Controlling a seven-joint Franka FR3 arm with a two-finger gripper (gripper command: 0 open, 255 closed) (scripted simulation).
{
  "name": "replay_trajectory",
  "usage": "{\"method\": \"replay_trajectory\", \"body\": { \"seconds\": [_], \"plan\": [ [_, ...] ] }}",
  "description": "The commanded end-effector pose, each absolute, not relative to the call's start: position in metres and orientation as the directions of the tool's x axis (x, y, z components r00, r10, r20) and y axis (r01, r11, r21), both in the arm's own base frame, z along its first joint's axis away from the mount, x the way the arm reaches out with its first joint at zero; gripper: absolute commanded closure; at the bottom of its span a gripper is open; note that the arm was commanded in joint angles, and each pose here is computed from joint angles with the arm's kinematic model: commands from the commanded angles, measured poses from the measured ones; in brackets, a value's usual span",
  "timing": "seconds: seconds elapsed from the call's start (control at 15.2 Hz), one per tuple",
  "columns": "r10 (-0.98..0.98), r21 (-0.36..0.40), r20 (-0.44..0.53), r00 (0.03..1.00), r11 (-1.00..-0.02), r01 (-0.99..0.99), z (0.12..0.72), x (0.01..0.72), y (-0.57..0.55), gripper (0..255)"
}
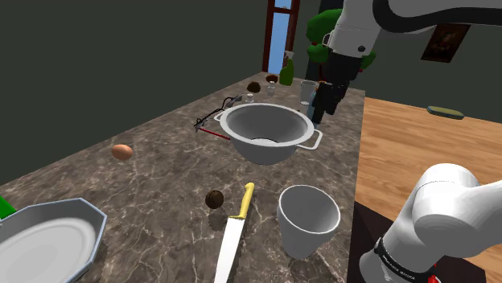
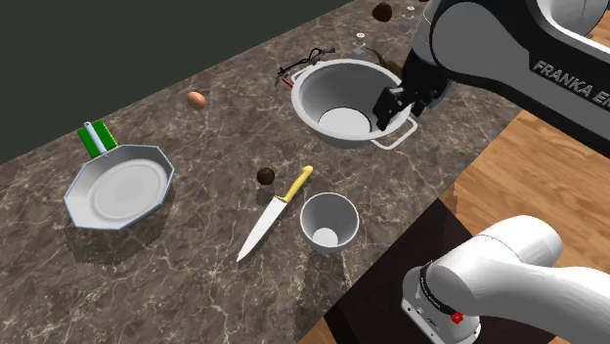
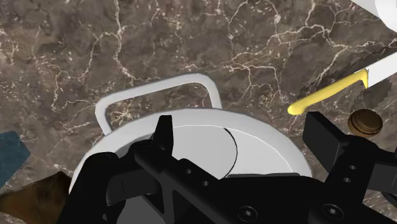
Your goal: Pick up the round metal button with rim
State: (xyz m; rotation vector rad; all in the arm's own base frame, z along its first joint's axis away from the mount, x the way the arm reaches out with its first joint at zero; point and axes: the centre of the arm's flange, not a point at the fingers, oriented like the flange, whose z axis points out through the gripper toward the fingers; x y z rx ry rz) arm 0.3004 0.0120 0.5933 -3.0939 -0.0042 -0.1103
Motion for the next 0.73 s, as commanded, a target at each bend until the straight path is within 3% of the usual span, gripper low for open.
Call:
{"method": "replay_trajectory", "body": {
  "seconds": [0.0, 0.66],
  "plan": [
    [0.001, -0.046, 0.071, 0.997, -0.999, 0.004, 0.593, 0.3, 0.012, 0],
    [0.002, -0.064, 0.084, 0.996, -0.998, 0.007, 0.531, 0.352, 0.112, 0]
  ]
}}
